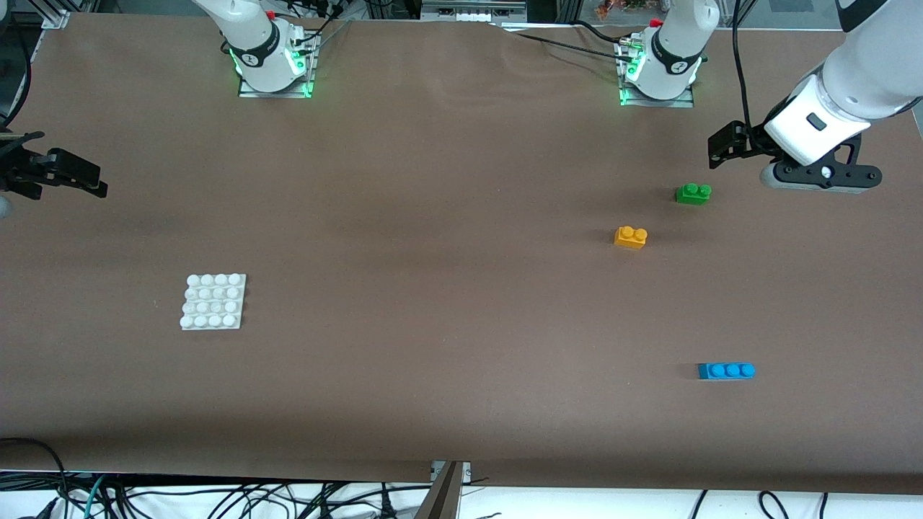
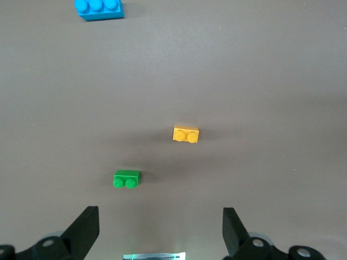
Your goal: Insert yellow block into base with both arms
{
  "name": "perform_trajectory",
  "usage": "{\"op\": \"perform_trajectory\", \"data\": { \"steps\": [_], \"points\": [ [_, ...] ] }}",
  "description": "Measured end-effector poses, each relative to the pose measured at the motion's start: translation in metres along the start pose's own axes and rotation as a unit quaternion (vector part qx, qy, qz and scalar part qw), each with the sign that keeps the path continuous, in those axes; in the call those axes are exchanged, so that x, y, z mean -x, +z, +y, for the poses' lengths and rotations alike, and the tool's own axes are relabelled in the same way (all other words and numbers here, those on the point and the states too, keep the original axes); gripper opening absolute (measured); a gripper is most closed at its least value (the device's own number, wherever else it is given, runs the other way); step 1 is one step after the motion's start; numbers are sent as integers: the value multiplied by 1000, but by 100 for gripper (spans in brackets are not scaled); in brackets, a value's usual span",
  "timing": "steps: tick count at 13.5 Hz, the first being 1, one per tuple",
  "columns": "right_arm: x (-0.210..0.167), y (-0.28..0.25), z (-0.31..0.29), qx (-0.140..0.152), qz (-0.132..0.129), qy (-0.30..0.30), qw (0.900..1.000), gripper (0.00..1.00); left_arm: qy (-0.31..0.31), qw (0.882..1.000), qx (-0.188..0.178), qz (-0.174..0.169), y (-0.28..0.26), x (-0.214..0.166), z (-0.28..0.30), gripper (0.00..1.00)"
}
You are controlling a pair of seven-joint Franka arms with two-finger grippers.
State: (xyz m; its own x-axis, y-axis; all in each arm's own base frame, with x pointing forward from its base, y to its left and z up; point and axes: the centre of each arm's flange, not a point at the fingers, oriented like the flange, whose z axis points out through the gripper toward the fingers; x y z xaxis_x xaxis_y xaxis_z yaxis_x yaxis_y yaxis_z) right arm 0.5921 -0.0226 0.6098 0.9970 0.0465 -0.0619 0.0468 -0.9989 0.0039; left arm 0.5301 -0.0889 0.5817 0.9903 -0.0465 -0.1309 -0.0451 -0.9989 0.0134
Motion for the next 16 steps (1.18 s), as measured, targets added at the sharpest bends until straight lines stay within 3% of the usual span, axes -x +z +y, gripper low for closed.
{"op": "perform_trajectory", "data": {
  "steps": [10, 16],
  "points": [
    [-13, 21, 0, 1, -12, 0, 1000, 100, 0, 1000, 0, 0, 0, 0, 0, 100],
    [-66, 122, 2, 7, -48, 0, 999, 100, 0, 1000, 0, 0, 0, 0, 0, 100]
  ]
}}
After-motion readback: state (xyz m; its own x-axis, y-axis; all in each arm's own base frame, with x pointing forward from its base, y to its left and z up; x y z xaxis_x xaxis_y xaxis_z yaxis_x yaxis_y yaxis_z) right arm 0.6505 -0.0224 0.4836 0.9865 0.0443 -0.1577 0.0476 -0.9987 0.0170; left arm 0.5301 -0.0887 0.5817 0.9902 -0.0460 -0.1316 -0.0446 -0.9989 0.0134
